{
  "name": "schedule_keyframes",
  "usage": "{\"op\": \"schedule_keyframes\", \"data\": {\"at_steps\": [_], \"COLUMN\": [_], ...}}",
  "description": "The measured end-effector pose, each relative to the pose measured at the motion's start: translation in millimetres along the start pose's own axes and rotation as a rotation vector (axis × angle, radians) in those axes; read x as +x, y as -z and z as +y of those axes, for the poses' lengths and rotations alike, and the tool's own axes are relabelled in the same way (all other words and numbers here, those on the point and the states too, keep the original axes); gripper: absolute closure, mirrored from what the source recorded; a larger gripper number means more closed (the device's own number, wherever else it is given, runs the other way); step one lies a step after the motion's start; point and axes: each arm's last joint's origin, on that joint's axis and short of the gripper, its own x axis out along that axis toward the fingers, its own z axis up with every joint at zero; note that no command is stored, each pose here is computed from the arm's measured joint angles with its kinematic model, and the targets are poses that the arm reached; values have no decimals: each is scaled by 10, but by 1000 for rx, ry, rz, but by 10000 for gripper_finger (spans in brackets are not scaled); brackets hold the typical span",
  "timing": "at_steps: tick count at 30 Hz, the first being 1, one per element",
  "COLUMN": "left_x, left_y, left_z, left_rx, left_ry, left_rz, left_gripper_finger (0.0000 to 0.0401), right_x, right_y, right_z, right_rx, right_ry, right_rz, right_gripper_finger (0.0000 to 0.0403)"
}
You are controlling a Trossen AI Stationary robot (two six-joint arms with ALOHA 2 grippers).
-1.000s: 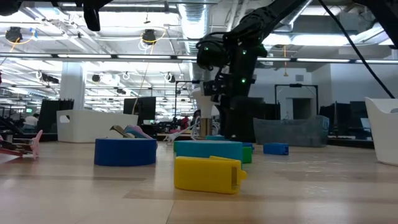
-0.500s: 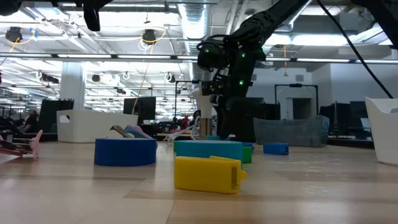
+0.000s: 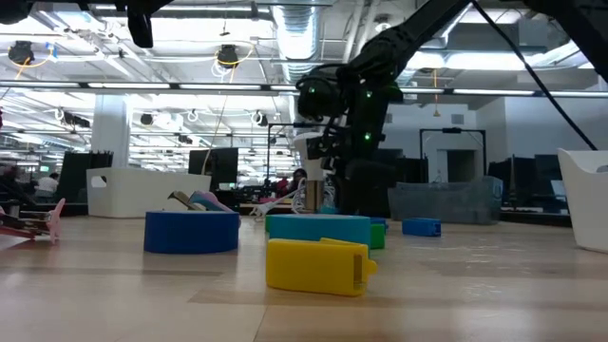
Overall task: Pick and place Stapler, Stapler remover, tape
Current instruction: Put the top light blue tape into the bottom white bin
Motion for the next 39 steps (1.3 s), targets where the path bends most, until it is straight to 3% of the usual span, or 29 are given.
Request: {"op": "schedule_keyframes", "data": {"at_steps": [2,6,15,22,30,39], "left_x": [0,0,0,0,0,0], "left_y": [0,0,-1,-2,-2,-6], "left_z": [0,0,0,0,0,-1], "left_rx": [0,0,-2,-3,-4,-6], "left_ry": [0,0,0,0,0,1], "left_rz": [0,0,-1,-2,-2,-5], "left_gripper_finger": [393,393,393,393,393,393], "right_x": [-48,-224,-1036,-1673,-2249,-2650], "right_y": [-2,-47,-52,137,427,763], "right_z": [-22,-84,-204,-177,-14,427], "right_rx": [5,42,211,373,525,733], "right_ry": [5,31,89,111,94,-15], "right_rz": [-8,-54,-193,-292,-349,-257], "right_gripper_finger": [375,374,374,374,374,374]}}
